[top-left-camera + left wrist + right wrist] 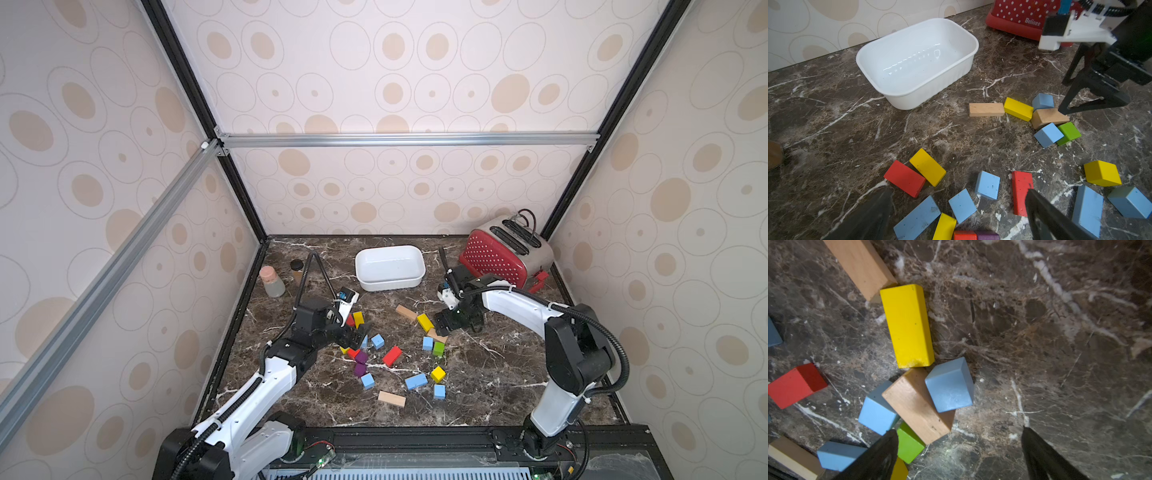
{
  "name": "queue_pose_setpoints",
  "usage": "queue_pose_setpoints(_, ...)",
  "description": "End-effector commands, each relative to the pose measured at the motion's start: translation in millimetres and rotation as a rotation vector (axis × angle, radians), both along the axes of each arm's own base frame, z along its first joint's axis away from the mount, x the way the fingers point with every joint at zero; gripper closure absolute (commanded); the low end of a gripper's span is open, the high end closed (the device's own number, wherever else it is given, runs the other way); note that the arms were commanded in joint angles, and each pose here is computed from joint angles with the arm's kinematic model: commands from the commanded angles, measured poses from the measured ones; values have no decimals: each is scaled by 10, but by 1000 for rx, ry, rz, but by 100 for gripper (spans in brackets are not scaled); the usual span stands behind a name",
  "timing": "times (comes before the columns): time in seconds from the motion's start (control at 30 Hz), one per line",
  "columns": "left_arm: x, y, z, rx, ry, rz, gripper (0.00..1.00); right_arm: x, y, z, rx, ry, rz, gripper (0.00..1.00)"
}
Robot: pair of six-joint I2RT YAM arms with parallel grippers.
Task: Pick out the blue building blocks
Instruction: Pick up the building block from the center of the board.
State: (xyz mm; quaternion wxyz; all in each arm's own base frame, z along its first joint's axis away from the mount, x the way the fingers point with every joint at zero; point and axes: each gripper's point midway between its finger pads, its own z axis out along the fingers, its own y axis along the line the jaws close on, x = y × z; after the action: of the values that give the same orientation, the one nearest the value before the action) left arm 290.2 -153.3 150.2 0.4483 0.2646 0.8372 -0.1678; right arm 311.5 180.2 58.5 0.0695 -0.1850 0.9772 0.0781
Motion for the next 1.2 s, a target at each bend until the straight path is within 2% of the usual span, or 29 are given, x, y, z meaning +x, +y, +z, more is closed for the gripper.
queue_pose_setpoints(0.0, 38, -29, 43, -4, -23, -4, 1, 94, -7, -28, -44, -11, -3, 8)
queue_pose_setpoints(0.33, 19, -1, 23, 4, -22, 8, 1, 258, -66, -140, -117, -17, -41, 17)
queue_pose_setpoints(0.6, 13, 9, 15, 10, -19, 10, 1, 272, 54, -163, -54, -11, -39, 17)
queue_pose_setpoints(0.73, 17, 7, 15, 11, -18, 9, 1, 315, 31, -195, -78, -8, -58, 17)
queue_pose_setpoints(1.07, 14, 10, 7, 13, -15, 10, 1, 286, -74, -316, -144, 16, -73, 23)
queue_pose_setpoints(1.17, 18, 7, 5, 12, -13, 10, 1, 270, -70, -348, -143, 29, -80, 27)
